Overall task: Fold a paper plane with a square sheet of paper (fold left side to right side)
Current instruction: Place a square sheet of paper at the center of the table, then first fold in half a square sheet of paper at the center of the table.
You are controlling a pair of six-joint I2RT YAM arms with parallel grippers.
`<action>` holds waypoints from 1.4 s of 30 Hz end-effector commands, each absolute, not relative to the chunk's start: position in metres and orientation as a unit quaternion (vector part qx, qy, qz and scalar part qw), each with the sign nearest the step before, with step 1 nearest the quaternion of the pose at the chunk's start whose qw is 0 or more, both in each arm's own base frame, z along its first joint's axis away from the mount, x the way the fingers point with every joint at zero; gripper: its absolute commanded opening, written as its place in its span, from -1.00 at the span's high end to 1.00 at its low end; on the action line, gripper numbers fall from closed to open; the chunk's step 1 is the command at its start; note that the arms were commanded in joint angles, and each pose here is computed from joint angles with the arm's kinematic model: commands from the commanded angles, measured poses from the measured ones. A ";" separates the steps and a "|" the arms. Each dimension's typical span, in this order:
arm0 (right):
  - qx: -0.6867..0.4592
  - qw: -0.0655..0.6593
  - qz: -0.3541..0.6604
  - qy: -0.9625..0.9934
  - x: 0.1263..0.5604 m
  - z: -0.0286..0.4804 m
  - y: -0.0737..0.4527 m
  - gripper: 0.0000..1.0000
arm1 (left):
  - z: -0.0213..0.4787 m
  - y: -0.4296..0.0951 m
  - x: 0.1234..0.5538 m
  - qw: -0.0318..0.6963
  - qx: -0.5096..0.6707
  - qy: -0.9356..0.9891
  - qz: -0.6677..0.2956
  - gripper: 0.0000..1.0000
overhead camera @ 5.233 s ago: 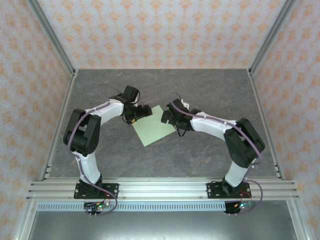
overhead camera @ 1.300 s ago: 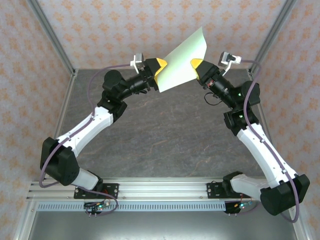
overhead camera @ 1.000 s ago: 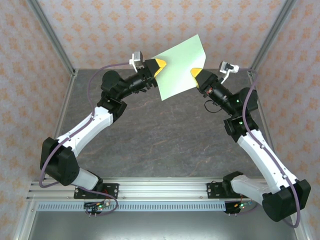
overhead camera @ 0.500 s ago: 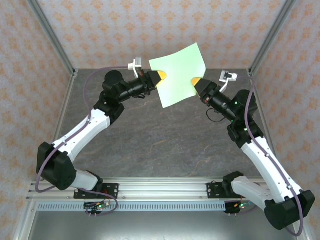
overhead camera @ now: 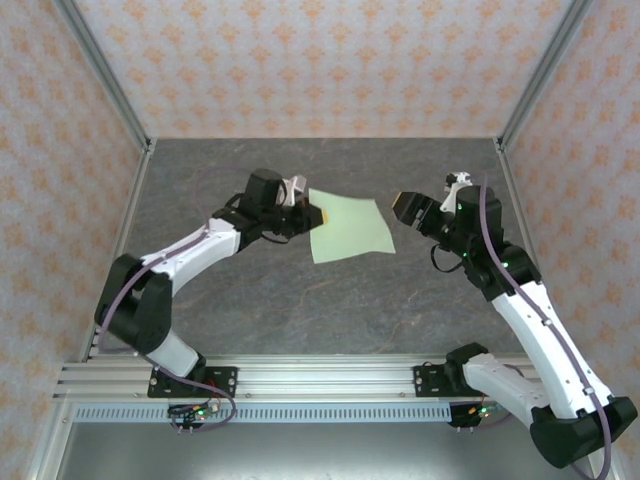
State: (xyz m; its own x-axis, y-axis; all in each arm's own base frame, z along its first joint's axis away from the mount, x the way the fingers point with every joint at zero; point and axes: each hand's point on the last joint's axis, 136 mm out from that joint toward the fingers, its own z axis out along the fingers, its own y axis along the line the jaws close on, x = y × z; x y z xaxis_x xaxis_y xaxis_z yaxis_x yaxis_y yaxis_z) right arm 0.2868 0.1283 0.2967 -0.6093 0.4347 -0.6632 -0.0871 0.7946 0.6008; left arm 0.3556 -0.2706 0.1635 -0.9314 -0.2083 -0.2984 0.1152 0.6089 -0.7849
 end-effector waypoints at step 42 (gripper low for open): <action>0.153 0.069 0.197 0.966 0.284 -0.006 0.196 0.50 | 0.126 -0.306 0.343 0.086 -0.037 0.882 -0.462 -0.19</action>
